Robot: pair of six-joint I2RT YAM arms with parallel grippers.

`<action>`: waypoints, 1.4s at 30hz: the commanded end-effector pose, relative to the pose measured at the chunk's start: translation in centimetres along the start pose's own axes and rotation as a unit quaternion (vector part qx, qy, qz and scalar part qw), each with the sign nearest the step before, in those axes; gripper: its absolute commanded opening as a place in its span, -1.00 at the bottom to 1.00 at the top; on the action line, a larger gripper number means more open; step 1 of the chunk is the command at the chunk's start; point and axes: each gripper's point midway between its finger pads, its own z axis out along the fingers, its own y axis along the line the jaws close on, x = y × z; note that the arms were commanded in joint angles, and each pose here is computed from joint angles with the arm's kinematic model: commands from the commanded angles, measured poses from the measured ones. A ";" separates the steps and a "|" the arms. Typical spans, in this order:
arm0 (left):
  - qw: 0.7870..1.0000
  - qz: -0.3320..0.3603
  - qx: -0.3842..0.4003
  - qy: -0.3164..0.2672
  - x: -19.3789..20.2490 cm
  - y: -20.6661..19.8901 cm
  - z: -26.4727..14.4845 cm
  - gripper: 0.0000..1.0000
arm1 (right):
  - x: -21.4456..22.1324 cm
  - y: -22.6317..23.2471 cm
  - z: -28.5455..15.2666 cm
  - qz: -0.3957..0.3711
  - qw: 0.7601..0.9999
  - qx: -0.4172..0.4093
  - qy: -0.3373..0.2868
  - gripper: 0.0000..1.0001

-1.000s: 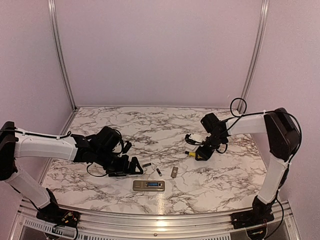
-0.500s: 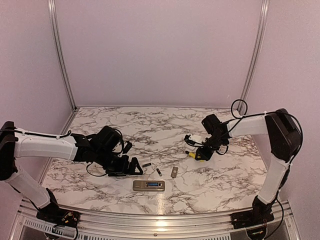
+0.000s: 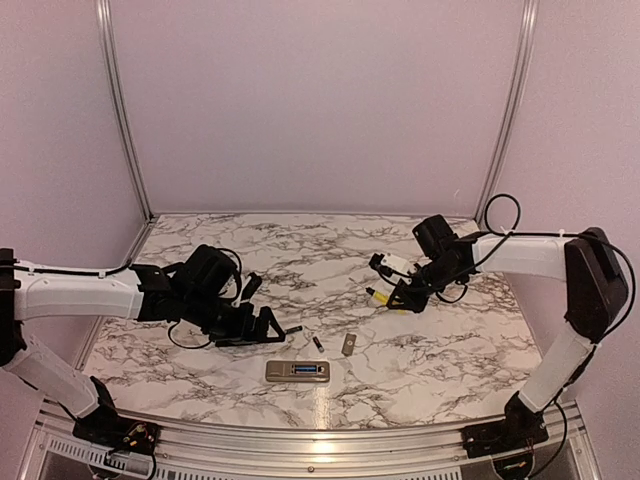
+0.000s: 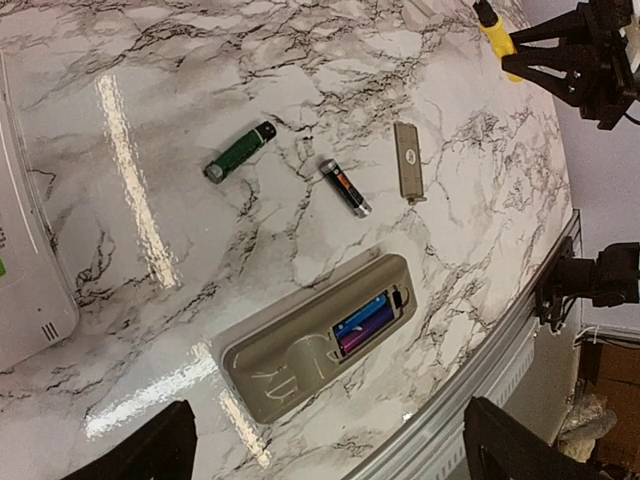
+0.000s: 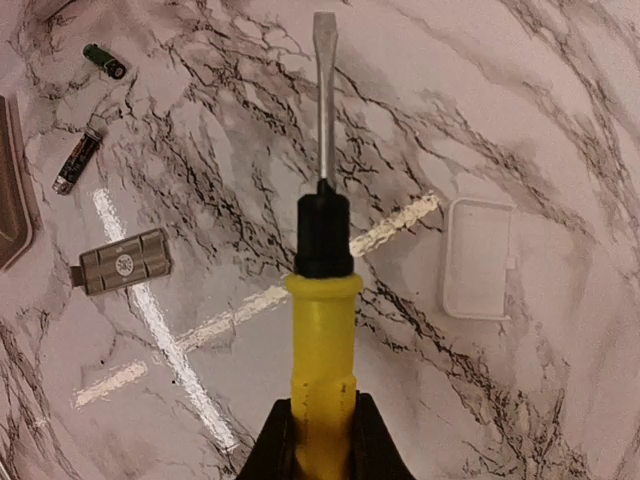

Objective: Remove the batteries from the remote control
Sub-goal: Pick up the screwdriver from the center of the board, then pass from the right arm to the left

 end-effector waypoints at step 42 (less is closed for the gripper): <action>0.954 0.056 0.280 -0.094 -8.8 -16.8 -10.4 0.35 | -11.1 15.4 -13.2 -0.104 0.972 -0.039 -0.208 -1.00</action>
